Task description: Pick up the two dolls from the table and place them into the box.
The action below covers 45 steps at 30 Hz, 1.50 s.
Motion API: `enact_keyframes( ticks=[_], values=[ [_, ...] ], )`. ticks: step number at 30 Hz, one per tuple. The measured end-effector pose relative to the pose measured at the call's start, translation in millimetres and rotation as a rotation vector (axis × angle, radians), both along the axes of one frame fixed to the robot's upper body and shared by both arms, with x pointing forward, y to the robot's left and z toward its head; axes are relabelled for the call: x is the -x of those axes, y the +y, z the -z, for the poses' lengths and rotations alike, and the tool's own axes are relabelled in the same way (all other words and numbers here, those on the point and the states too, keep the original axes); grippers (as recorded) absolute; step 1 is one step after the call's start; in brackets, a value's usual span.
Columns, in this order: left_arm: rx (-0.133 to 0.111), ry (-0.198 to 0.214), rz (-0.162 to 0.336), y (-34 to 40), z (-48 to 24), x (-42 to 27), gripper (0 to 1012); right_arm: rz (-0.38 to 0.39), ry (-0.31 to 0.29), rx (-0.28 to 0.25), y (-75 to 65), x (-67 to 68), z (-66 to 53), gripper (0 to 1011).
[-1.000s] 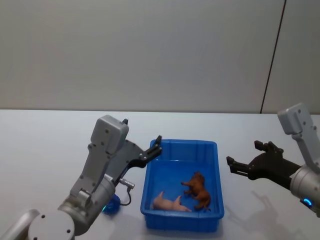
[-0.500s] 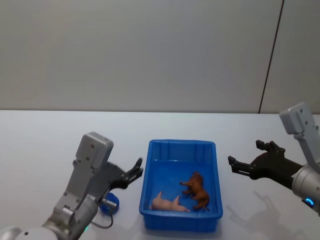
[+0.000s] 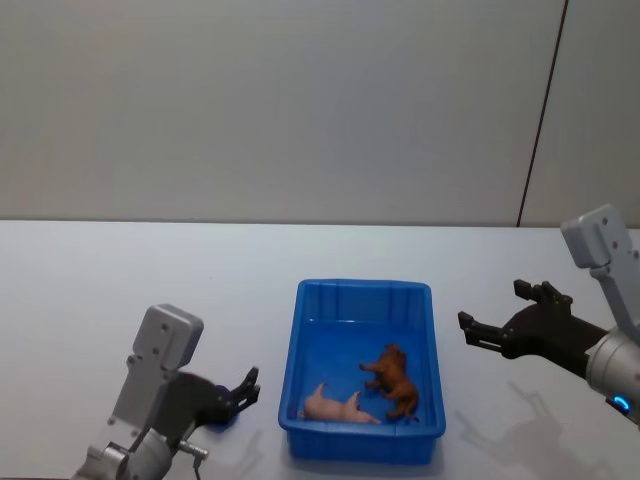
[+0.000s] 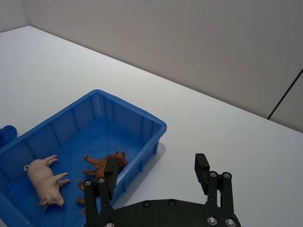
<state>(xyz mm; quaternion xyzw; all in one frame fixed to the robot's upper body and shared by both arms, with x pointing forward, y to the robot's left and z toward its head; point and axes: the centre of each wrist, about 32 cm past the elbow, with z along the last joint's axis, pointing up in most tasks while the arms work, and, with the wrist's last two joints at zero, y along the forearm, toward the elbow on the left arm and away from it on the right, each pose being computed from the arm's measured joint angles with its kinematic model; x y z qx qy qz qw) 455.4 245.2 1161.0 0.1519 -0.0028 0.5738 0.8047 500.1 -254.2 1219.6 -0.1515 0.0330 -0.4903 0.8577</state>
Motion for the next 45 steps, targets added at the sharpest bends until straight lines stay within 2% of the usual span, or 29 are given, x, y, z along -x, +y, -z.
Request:
enact_keyframes(
  ticks=[4,5,10,15,16,26,34,39,45],
  values=[
    [-0.001,0.037,0.002,6.2,7.7,-2.0,1002,0.000,0.000,0.000,-0.3,0.0,0.0,1001],
    [-0.001,0.037,0.002,6.2,7.7,-2.0,1002,0.001,0.000,0.000,-0.3,0.1,0.0,1001],
    [-0.006,0.084,0.005,14.9,18.3,-7.5,1002,0.001,0.000,0.000,-0.4,0.1,0.1,1001],
    [-0.007,0.117,0.012,21.2,26.0,-14.6,1002,0.001,0.000,0.001,-0.5,0.1,0.1,1001],
    [-0.007,0.117,0.012,21.2,26.0,-14.6,1002,0.001,0.000,0.001,-0.5,0.1,0.1,1001],
    [-0.020,0.153,0.040,29.4,34.5,-30.8,1001,0.001,0.000,0.001,-0.6,0.1,0.1,1001],
    [-0.026,0.180,0.064,32.4,38.3,-41.4,1000,0.001,0.001,0.001,-0.6,0.2,0.2,1001],
    [-0.029,0.199,0.076,33.6,39.7,-45.8,907,0.001,0.001,0.001,-0.6,0.1,0.1,1001],
    [-0.031,0.213,0.088,34.7,40.9,-49.3,741,0.001,0.001,0.001,-0.6,0.1,0.1,1001]
  ],
)
